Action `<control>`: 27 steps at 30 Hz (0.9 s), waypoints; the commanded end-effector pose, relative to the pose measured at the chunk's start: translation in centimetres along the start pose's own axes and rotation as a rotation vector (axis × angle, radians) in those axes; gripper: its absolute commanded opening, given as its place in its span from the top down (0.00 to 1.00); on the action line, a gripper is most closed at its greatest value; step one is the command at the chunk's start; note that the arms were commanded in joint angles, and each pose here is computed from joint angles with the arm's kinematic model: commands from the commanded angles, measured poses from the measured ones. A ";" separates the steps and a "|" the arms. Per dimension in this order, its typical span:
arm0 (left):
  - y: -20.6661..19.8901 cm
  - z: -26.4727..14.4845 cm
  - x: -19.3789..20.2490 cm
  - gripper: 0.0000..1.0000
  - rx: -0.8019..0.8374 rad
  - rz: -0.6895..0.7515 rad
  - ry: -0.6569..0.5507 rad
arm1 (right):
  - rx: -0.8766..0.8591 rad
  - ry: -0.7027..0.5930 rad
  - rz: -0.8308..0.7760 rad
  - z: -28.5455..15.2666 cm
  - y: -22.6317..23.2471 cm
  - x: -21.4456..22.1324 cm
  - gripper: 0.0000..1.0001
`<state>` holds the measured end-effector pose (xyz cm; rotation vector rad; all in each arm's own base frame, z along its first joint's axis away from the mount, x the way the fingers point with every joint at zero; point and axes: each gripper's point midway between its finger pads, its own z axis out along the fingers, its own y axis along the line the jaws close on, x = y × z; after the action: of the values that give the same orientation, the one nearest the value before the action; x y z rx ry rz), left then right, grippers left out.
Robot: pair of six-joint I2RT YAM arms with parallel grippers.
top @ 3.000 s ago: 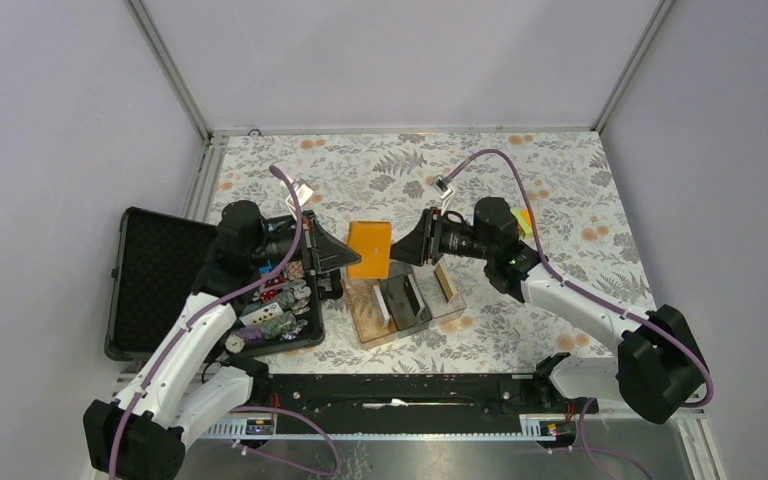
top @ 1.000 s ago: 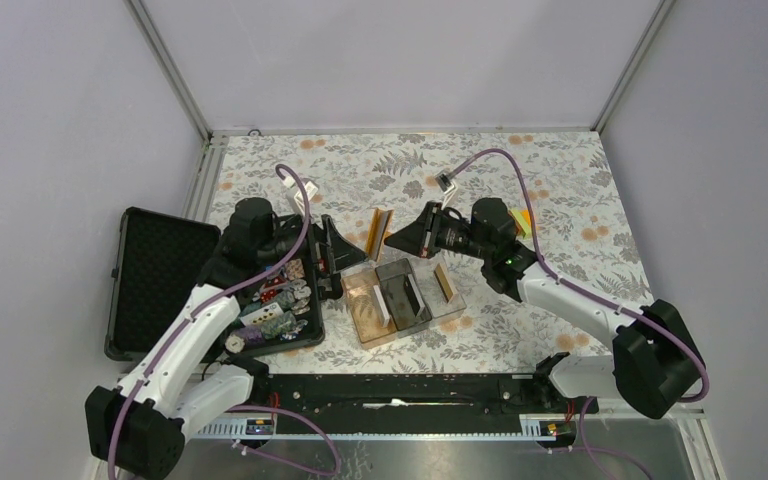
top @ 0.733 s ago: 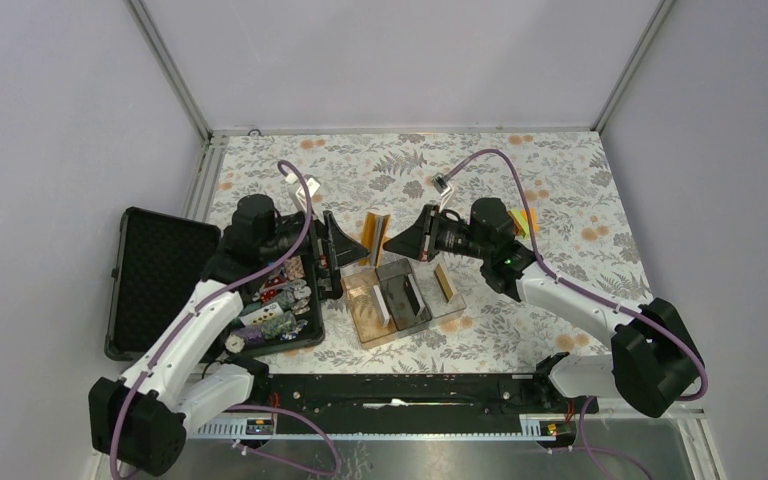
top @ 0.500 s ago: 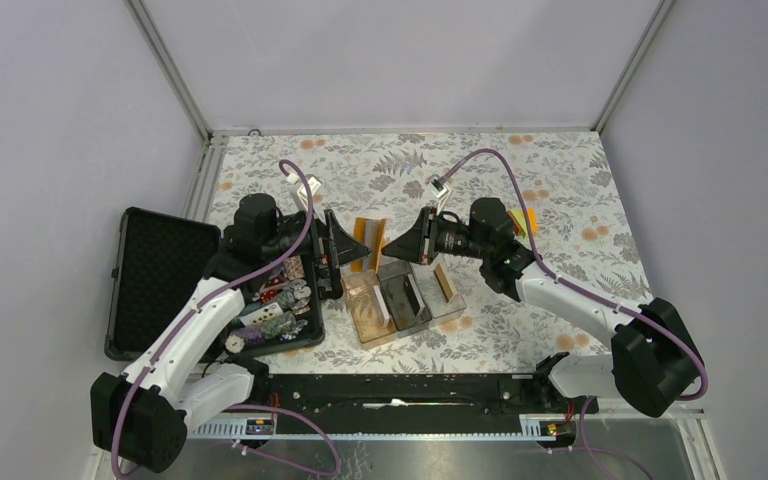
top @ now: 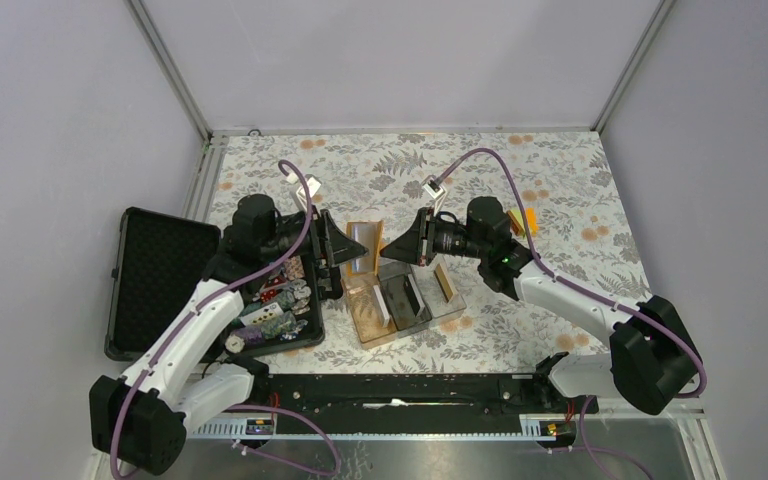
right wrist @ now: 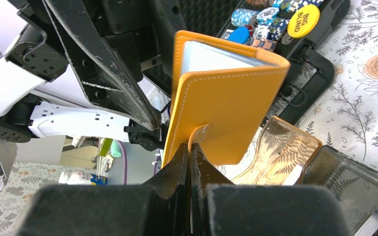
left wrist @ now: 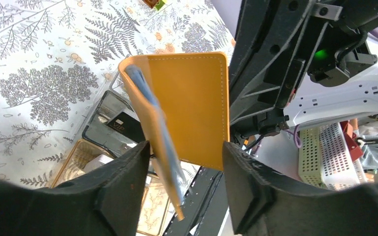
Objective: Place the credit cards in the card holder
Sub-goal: Open the card holder.
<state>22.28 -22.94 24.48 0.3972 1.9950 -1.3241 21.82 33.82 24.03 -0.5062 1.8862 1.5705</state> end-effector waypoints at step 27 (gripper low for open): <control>-1.0 -0.2 -0.5 1.00 0.042 0.051 -0.030 | -0.002 -0.045 -0.066 0.0 1.2 -1.7 1.00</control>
<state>21.49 -23.09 24.74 0.4173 1.9765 -1.3643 22.07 33.70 23.53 -0.4992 1.9021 1.5433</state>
